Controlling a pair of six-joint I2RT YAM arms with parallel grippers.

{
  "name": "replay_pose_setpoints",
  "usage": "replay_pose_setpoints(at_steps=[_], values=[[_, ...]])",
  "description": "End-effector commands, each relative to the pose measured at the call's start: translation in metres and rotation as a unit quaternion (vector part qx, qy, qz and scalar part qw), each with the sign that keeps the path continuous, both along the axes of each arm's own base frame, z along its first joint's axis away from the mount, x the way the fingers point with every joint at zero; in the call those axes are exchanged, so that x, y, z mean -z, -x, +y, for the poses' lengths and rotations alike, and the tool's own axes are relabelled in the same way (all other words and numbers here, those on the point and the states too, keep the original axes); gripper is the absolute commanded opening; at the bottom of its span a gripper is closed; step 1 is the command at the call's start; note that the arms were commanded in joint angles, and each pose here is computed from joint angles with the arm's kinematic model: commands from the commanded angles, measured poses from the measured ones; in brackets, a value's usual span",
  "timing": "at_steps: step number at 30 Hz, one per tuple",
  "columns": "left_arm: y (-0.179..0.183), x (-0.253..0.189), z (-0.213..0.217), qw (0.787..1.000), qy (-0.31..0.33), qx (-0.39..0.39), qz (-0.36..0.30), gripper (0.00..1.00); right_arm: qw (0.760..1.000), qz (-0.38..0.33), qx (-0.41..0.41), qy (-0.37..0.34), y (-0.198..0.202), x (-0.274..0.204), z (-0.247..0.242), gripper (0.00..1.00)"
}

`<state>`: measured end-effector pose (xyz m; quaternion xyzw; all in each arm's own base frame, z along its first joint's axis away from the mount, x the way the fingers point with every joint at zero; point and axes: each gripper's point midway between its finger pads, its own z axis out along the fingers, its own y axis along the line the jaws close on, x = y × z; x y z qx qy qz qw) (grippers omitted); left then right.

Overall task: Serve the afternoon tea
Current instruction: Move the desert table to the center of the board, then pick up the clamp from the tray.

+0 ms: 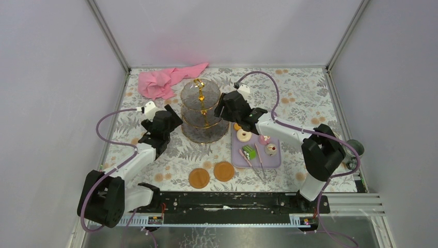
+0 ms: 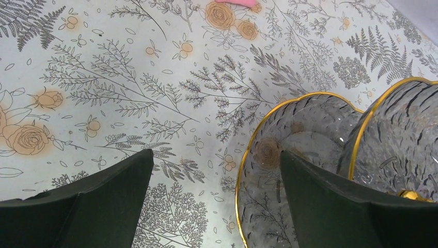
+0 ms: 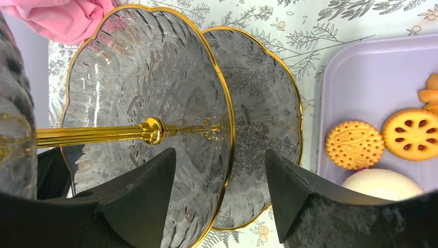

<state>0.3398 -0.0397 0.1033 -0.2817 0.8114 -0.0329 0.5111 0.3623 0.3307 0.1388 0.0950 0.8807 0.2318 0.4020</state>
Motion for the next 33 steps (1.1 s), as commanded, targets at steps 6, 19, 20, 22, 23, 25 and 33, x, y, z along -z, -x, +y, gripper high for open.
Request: replay_pose_setpoints(at_steps=[6,19,20,22,23,25,33], values=[[0.002,-0.008,0.004,1.000,-0.004,-0.011,-0.014,1.00,0.999,-0.030,-0.002,0.019,0.002,-0.021,-0.010,0.75],[0.004,-0.006,0.005,1.000,0.001,-0.015,-0.017,1.00,0.999,-0.046,-0.015,0.010,0.010,-0.036,-0.015,0.79],[0.004,-0.006,0.005,1.000,0.000,-0.016,-0.018,1.00,0.999,-0.047,-0.016,0.006,0.011,-0.038,-0.014,0.79],[0.005,-0.009,0.006,1.000,0.001,-0.018,-0.022,1.00,0.999,-0.050,-0.019,-0.002,0.014,-0.042,-0.015,0.79],[0.005,-0.010,0.007,1.000,0.001,-0.018,-0.024,1.00,0.998,-0.052,-0.019,-0.004,0.015,-0.045,-0.015,0.79],[0.006,-0.010,0.007,1.000,0.002,-0.019,-0.024,1.00,0.998,-0.054,-0.016,-0.004,0.018,-0.047,-0.020,0.79],[0.009,-0.012,0.009,0.999,0.004,-0.026,-0.028,1.00,0.998,-0.061,-0.014,0.012,0.033,-0.052,-0.041,0.80]])
